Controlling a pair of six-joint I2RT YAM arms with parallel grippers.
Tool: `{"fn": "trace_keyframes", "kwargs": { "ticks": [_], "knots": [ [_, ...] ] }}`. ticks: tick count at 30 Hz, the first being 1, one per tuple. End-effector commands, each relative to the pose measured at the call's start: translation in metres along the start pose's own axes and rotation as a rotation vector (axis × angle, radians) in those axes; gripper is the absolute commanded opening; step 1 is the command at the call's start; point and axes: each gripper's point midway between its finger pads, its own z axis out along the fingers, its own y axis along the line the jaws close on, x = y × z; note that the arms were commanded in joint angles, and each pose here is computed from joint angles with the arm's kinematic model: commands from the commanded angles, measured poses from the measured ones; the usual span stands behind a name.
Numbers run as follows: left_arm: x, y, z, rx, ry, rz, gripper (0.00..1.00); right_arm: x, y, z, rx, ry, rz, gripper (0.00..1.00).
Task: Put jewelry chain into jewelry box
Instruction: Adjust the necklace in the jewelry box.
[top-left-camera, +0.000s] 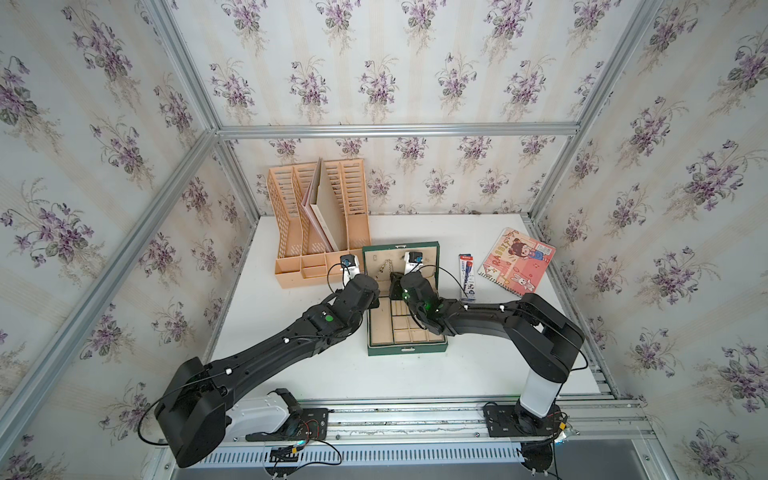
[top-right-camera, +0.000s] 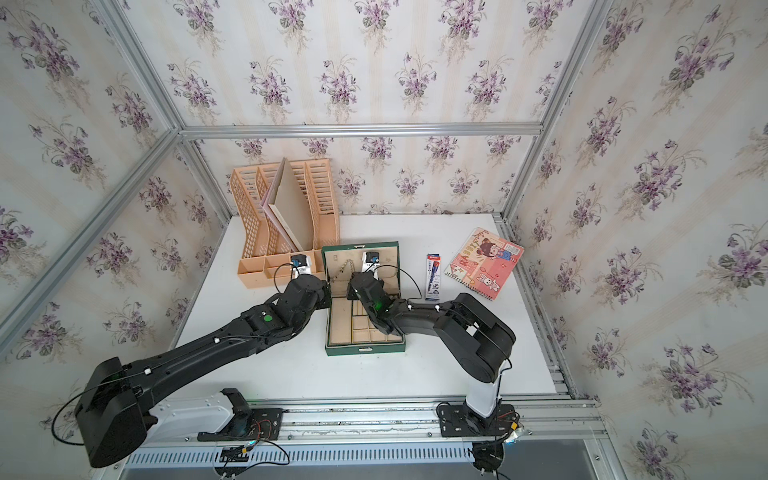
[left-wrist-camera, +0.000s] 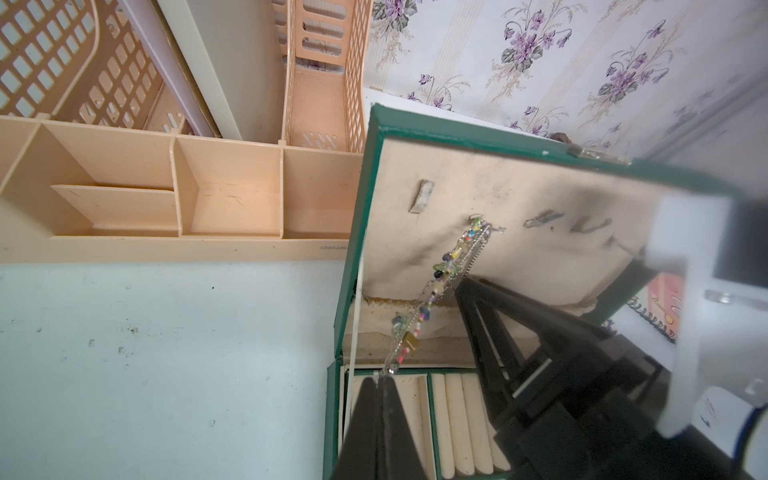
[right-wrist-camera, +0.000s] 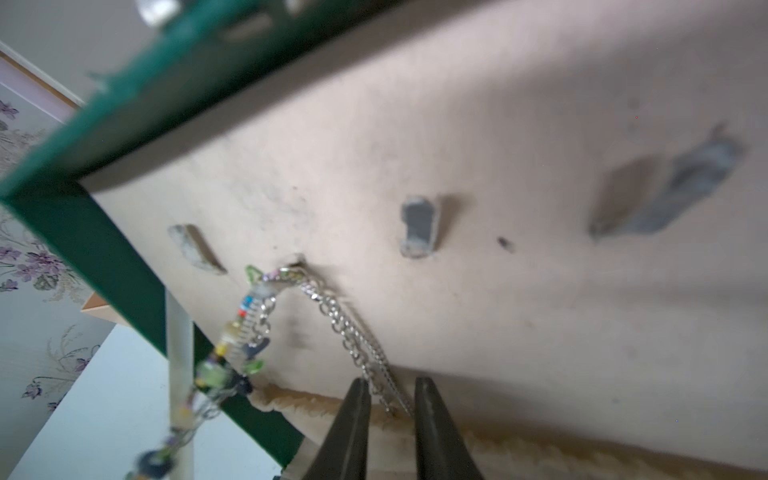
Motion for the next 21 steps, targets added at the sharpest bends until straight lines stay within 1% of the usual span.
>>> {"fn": "trace_keyframes", "kwargs": {
  "ticks": [1,7,9,12,17,19,21],
  "knots": [
    [-0.005,-0.004,0.002,0.006,-0.012,-0.010,0.00,-0.008,0.000,-0.006,-0.005,-0.015,0.005,0.31],
    [-0.001,-0.010,0.008,0.012,0.014,-0.009,0.00,-0.019,0.004,-0.023,-0.038,-0.018,0.009,0.48],
    [0.002,-0.011,0.009,0.012,0.028,-0.005,0.00,-0.022,0.002,-0.034,-0.047,-0.020,0.002,0.52],
    [0.008,-0.014,0.014,0.019,0.055,-0.006,0.00,-0.024,-0.005,-0.052,-0.050,-0.026,-0.022,0.53],
    [0.027,-0.017,0.027,0.019,0.123,-0.006,0.00,-0.032,-0.023,-0.090,-0.044,-0.066,-0.057,0.55],
    [0.033,-0.017,0.031,0.015,0.138,-0.010,0.00,-0.032,-0.031,-0.100,-0.035,-0.071,-0.070,0.55],
    [0.045,-0.016,0.042,-0.005,0.170,0.001,0.00,-0.031,-0.037,-0.108,-0.030,-0.078,-0.074,0.55]
  ]
}}
